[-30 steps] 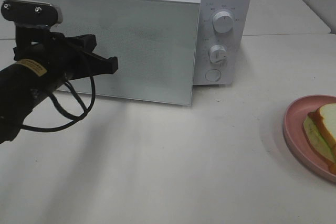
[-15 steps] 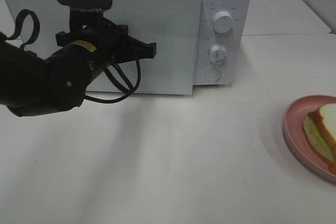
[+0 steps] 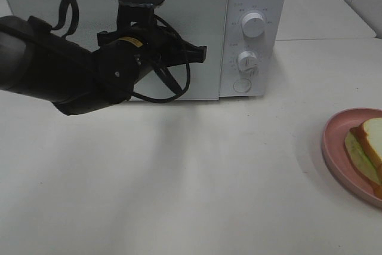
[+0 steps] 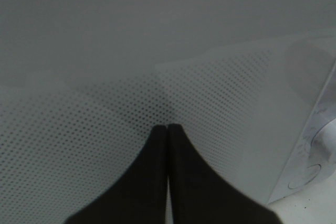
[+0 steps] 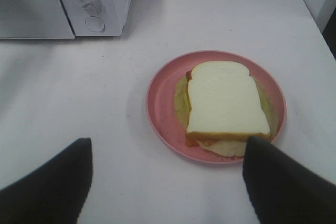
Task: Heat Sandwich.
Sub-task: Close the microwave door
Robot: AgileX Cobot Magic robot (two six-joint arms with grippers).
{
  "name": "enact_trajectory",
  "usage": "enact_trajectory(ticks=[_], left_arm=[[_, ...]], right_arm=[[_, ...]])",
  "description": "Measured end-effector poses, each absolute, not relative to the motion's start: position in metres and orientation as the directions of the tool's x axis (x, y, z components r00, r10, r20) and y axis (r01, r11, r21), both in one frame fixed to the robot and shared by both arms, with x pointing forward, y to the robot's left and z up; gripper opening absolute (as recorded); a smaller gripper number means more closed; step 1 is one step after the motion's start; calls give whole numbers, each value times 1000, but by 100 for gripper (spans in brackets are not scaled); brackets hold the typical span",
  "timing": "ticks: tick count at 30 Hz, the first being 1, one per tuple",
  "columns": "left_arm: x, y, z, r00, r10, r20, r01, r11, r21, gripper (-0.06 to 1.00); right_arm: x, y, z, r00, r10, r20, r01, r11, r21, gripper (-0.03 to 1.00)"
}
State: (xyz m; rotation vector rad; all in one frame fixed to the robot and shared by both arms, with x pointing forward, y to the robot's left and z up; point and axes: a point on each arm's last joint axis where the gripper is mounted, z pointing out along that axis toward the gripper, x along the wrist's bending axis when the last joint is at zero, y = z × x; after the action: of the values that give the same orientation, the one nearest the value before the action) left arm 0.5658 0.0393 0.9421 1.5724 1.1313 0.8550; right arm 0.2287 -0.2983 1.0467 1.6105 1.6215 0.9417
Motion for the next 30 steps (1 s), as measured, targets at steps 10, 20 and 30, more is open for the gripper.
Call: enact_trajectory(ticks=[10,20,30], left_arm=[[575,22,940,342,940,3,264,-99,960,0],[575,21,941,351,936,18,260,-116,959,0],[556,36,955,311,950,1,251,-83,965,0]], right_arm=[[229,-298,1047,-27,999,36,526,-16,850,76],[229,-298,1047,-27,999,36,526,-16,850,76],[229,-298,1047,-27,999,36,526,-16,850,76]])
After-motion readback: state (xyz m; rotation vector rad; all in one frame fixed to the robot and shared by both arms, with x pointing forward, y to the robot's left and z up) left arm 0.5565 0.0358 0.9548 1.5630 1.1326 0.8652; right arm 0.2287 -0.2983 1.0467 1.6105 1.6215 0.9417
